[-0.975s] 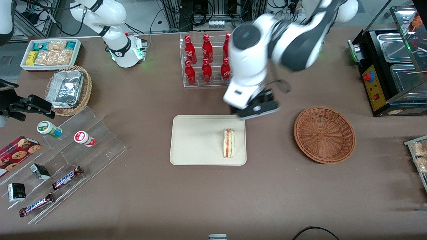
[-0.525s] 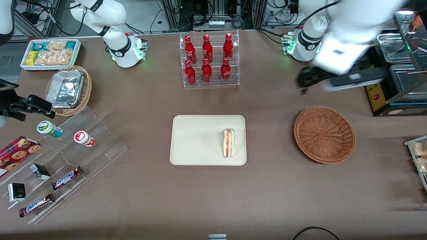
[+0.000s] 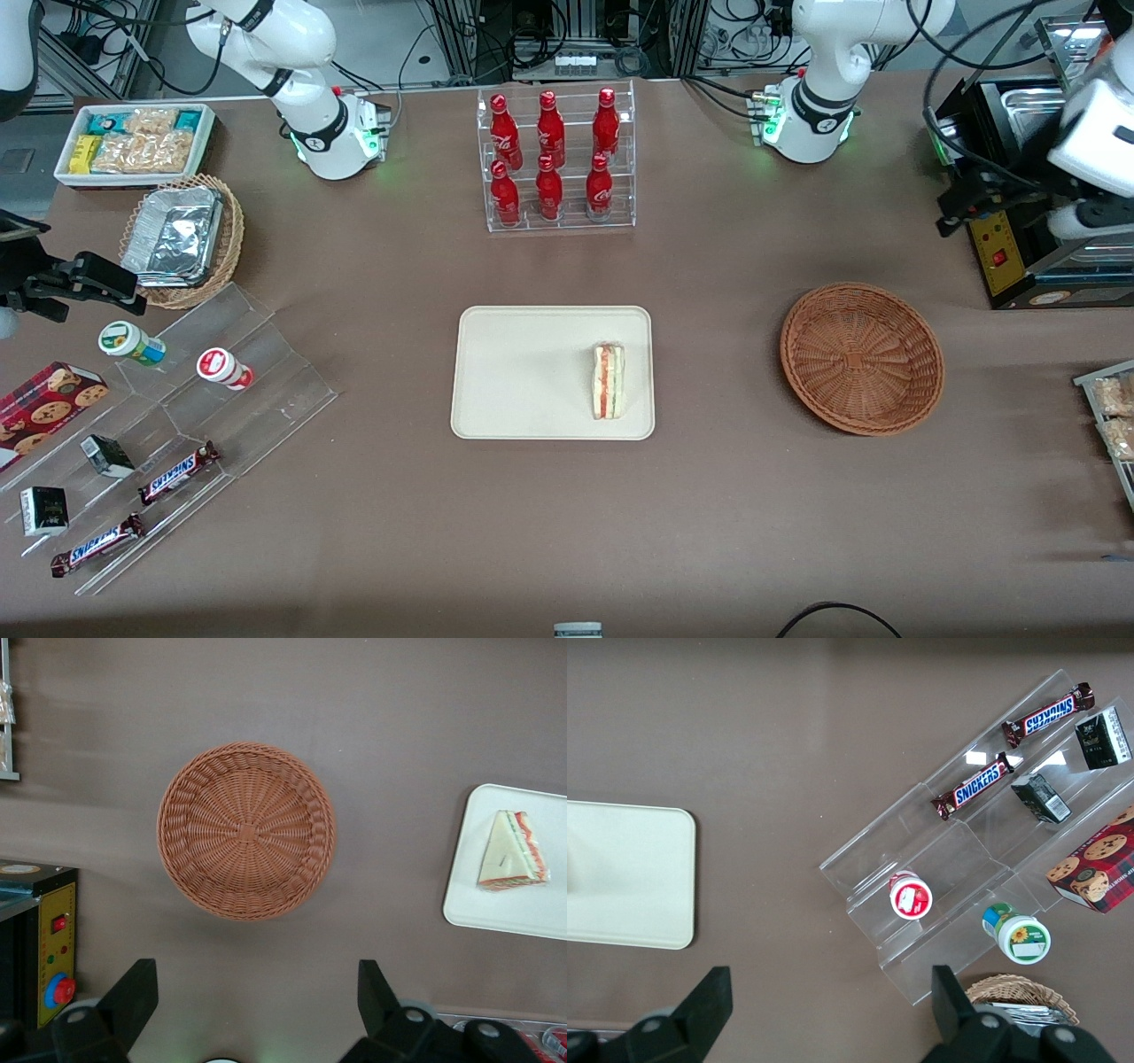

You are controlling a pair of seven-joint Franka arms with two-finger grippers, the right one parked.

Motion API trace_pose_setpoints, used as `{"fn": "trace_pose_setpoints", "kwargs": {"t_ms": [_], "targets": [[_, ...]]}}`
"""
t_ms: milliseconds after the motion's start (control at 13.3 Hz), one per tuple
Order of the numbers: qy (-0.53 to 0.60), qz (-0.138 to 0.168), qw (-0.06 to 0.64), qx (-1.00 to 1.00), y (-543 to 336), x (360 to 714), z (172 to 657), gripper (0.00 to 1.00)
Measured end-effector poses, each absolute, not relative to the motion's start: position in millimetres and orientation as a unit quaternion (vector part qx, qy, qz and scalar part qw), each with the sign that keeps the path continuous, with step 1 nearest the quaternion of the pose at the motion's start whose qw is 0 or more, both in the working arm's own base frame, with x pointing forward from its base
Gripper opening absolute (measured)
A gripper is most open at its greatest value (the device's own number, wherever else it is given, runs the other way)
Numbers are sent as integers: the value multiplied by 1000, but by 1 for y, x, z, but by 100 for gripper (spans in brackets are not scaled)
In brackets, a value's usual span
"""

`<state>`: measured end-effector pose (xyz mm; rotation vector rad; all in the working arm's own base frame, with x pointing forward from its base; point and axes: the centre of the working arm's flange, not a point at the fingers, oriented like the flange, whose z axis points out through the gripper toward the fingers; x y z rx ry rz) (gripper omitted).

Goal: Place sandwich from basket to tray

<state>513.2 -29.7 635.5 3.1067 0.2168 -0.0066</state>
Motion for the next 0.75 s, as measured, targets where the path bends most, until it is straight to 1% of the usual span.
{"fn": "trace_pose_setpoints", "kwargs": {"t_ms": [225,450,600,750], "targets": [[68,-9,13,998,-31,511,623,100],[59,-4,13,998,-31,509,628,100],[14,-1,14,1000,-17,508,629,100],[-1,0,15,1000,3,508,629,100]]}}
